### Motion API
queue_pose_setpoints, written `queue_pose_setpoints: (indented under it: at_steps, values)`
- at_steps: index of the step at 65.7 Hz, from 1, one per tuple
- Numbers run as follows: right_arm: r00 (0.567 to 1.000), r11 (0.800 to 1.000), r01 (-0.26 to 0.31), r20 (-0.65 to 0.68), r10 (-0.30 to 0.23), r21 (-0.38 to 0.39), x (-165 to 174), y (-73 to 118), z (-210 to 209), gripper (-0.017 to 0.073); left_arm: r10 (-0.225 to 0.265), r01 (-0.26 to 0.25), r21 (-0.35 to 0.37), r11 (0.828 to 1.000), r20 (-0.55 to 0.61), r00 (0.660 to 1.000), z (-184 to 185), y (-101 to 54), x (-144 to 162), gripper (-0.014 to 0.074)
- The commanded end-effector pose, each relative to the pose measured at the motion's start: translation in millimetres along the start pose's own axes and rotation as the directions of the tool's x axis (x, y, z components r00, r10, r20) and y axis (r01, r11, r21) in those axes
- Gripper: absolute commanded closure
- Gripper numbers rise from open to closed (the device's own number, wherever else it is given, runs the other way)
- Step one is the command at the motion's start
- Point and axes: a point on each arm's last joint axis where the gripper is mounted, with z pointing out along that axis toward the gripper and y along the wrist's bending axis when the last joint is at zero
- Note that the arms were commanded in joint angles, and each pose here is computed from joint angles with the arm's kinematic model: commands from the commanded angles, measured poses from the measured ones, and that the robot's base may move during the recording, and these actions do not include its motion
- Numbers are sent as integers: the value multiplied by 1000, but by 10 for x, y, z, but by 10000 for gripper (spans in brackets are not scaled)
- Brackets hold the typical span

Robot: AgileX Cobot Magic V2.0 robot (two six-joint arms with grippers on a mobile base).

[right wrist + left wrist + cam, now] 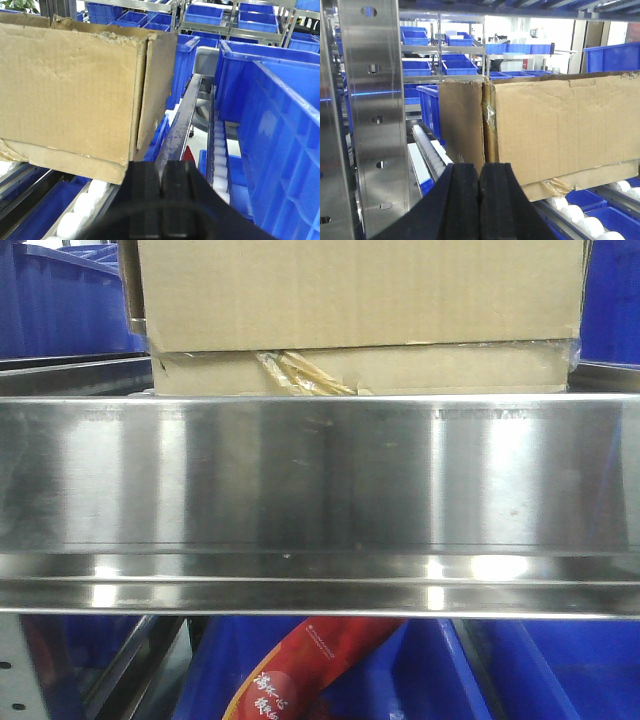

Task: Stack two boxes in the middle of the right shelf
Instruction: 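Open both grippers and withdraw them from the boxes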

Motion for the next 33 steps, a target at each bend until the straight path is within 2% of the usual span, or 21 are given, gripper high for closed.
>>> queue_pose_setpoints:
  at_steps: [1, 27, 33]
  values:
    - [1000, 1000, 13, 27, -13, 18, -16, -13, -8, 715, 1, -1, -4, 1000, 25, 1000, -5, 1, -16, 704]
    - [1000, 1000, 13, 27, -13, 18, -16, -13, -8, 715, 1, 0, -4, 1000, 29, 1000, -13, 2, -18, 704]
    - [1000, 1000, 13, 27, -13, 18, -16, -13, -8, 715, -6, 7, -40, 999, 23, 1000, -9, 20, 1, 704]
